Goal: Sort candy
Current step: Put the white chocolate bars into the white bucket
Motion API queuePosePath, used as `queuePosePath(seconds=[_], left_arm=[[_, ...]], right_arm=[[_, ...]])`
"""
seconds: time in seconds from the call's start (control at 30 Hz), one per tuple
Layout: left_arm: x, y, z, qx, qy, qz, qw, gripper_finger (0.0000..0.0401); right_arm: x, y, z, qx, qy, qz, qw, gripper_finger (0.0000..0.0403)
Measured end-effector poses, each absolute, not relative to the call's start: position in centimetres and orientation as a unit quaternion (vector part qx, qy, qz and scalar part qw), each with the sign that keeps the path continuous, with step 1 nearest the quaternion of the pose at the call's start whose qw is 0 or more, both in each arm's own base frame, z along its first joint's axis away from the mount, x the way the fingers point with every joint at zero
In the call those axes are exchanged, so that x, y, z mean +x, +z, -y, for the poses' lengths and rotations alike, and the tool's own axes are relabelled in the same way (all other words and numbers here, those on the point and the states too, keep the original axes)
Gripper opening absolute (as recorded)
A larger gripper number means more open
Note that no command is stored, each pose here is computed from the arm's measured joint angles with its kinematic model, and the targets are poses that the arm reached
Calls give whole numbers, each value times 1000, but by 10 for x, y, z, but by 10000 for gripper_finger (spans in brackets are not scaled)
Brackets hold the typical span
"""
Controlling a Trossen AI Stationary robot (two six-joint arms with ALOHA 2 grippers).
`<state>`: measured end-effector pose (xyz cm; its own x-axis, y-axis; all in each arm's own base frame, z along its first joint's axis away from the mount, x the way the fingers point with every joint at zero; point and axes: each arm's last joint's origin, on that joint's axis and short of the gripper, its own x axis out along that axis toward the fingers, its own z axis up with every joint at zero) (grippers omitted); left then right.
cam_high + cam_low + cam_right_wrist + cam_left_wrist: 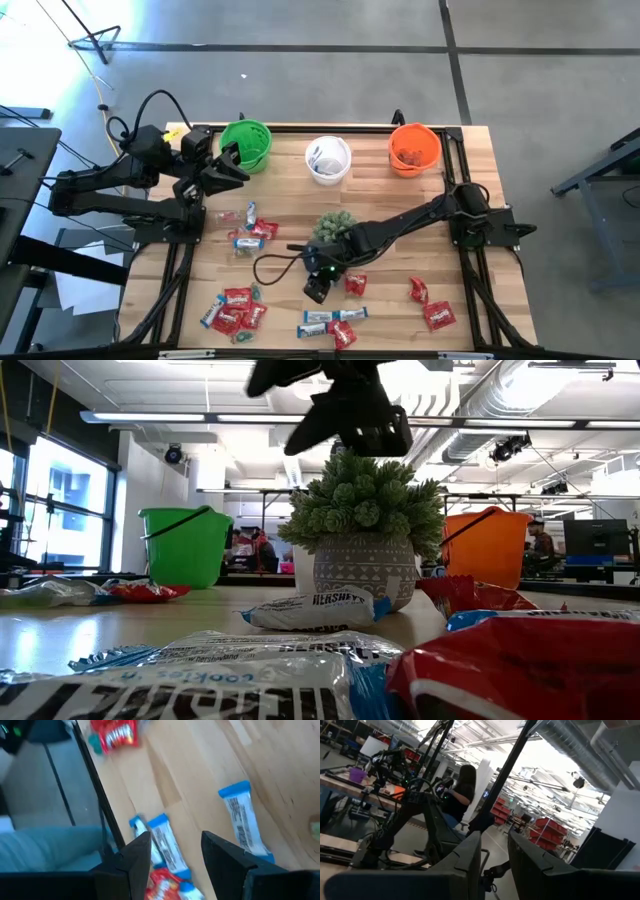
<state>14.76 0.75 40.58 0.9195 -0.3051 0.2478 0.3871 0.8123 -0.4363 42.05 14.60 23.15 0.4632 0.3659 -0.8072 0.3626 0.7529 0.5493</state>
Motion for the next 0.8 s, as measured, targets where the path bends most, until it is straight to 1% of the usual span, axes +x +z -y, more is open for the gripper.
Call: queuePosePath(seconds=[0.17,0.37,0.6,0.8], left_arm=[[148,404,-8,-237,-179,79,951,82],[148,404,-8,-235,-177,77,953,82],[148,404,-8,-235,-177,77,953,82],[148,404,-8,-252,-178,74,948,82]], right_arm=[[412,226,-143,297,12,-558,775,170],[402,221,-138,236,-15,-598,766,170],[402,221,-140,160,7,-586,795,170],[404,217,-148,153,23,-578,802,170]])
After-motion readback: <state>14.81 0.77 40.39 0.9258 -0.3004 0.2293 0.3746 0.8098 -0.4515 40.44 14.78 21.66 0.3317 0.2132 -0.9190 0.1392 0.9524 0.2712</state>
